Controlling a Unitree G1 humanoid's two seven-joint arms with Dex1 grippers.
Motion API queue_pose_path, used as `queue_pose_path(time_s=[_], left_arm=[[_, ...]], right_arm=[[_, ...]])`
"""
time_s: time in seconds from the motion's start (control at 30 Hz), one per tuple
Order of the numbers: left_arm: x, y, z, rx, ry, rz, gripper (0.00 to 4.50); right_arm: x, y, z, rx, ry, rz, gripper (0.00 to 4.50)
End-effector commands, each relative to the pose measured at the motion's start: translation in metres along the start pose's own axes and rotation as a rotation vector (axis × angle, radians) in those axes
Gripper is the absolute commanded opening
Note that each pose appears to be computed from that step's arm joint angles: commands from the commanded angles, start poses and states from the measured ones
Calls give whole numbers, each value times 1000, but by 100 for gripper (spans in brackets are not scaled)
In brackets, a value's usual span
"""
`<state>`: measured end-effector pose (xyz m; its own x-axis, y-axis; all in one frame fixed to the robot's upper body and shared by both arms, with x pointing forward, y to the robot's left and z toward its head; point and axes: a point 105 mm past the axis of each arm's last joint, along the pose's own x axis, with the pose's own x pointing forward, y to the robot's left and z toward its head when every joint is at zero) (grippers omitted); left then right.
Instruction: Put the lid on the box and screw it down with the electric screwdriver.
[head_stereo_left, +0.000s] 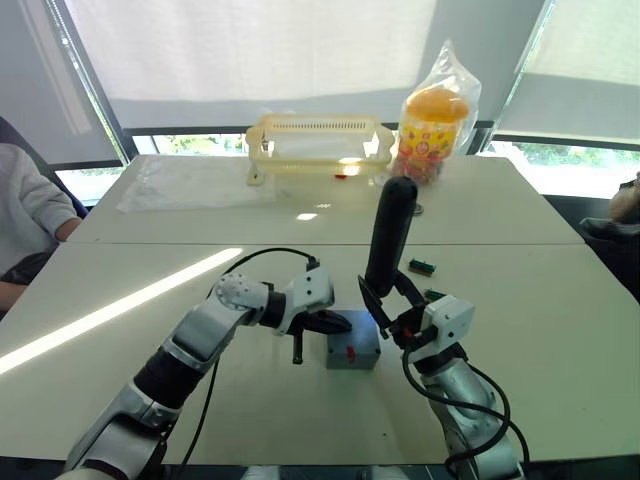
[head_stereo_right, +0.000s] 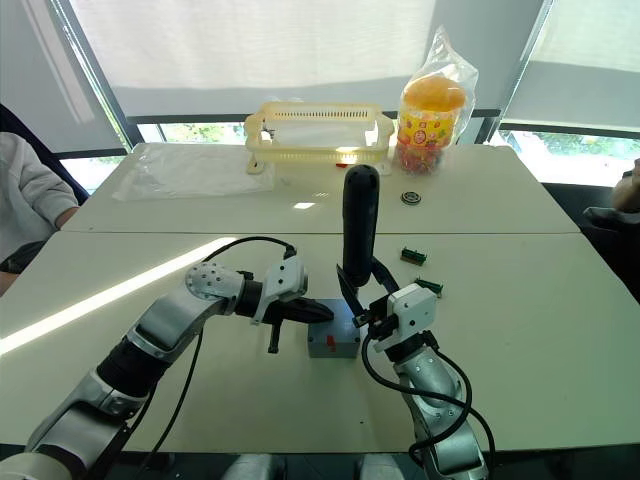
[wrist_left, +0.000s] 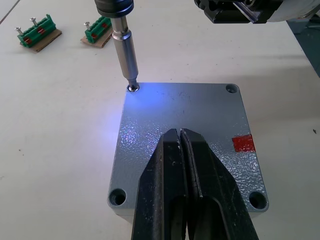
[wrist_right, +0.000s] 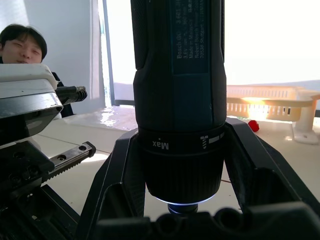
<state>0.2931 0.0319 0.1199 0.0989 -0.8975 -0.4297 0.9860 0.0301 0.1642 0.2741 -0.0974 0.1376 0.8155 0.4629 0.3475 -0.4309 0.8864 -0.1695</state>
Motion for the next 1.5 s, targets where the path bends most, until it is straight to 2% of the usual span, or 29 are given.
queue_pose_path(time_s=[0.03,0.37,0.6,0.67,0.9,0.97,1.1,1.17,1.27,1.37,1.47,1.5], left_arm=[[1,-3,-17,-31,66,-2,0],[3,-4,-17,-30,66,-8,0],[5,-6,-20,-22,73,-15,0],[5,-6,-20,-22,72,-17,0],[4,-8,-24,-20,74,-24,0],[4,-6,-22,-24,56,-13,0],[4,-3,-13,-53,1,0,0],[4,-1,-10,-67,-21,7,0],[2,1,0,-90,-71,14,0],[-11,7,29,-90,-167,21,0],[-22,7,49,-33,-189,3,0],[-27,5,58,6,-193,-18,0]], right_arm=[[-21,0,-52,42,222,-14,181],[-23,-2,-52,34,222,-19,181],[-18,-14,-34,-2,175,-39,181],[-14,-21,-16,-18,133,-55,181],[14,-42,87,-101,-81,-47,181],[19,-50,107,-105,-107,-57,181],[27,-58,126,-23,-121,-62,181],[29,-65,130,87,-130,-92,181],[31,-86,132,268,-125,-154,181],[29,-120,134,367,-42,-181,181],[19,-159,129,392,99,-270,181],[11,-174,124,393,190,-282,181]])
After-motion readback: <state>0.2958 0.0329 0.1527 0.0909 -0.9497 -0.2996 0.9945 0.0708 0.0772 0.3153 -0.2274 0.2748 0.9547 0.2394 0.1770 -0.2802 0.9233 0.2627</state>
